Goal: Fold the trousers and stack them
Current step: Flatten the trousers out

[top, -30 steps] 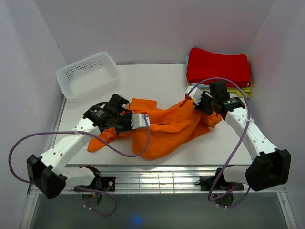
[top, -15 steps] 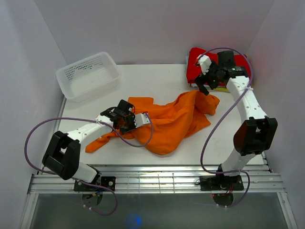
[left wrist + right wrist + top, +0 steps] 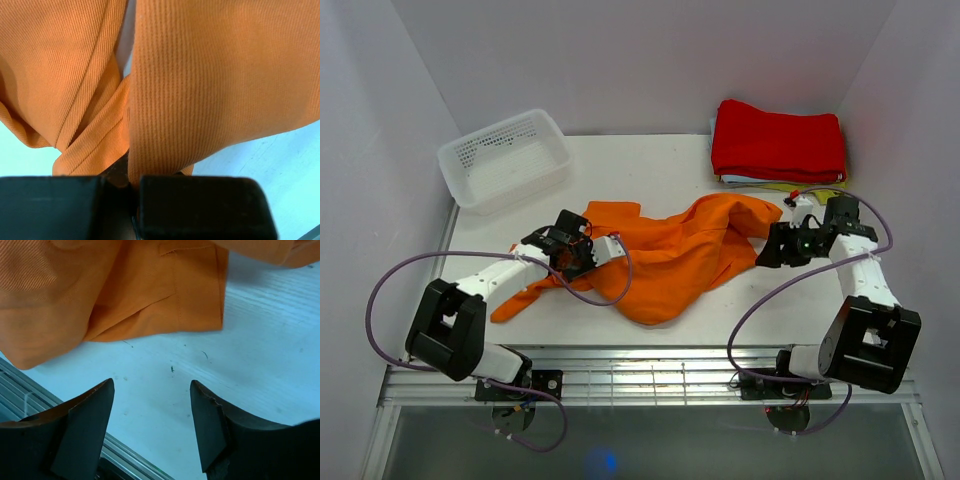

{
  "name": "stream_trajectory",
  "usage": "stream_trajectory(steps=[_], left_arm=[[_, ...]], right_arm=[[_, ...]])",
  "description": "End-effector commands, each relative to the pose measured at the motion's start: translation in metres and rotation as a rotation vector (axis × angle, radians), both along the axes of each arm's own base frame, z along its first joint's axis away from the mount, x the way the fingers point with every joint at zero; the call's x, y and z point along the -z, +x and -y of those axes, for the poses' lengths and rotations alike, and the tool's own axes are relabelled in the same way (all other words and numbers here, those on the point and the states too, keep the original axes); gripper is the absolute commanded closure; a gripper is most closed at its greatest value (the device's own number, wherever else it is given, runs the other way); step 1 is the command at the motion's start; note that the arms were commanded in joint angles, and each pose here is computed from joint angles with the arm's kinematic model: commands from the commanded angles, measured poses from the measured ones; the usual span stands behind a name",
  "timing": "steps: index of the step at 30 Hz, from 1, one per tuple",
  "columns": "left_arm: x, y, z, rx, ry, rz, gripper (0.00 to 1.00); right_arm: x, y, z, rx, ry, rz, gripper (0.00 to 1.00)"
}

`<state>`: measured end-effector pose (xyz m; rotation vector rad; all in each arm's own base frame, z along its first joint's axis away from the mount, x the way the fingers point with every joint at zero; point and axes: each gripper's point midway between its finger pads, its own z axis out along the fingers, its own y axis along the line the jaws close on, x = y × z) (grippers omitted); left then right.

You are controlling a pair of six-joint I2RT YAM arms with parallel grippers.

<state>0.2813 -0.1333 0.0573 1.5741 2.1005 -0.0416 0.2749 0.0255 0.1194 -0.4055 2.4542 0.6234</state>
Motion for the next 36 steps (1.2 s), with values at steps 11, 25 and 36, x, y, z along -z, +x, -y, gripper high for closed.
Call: stream_trajectory(steps=[11,25,36], left_arm=[[-0.011,0.006,0.001,-0.036,-0.016,-0.004,0.93],[-0.012,0.012,0.004,-0.046,-0.017,-0.008,0.92],[-0.008,0.007,0.006,-0.019,-0.019,-0.038,0.92]], right_arm=[[0.065,0.055,0.004,0.399,0.177,-0.034,0.30],[0.056,0.023,0.047,0.308,0.139,-0.068,0.92],[0.000,-0.045,0.149,0.422,-0.191,-0.014,0.92]])
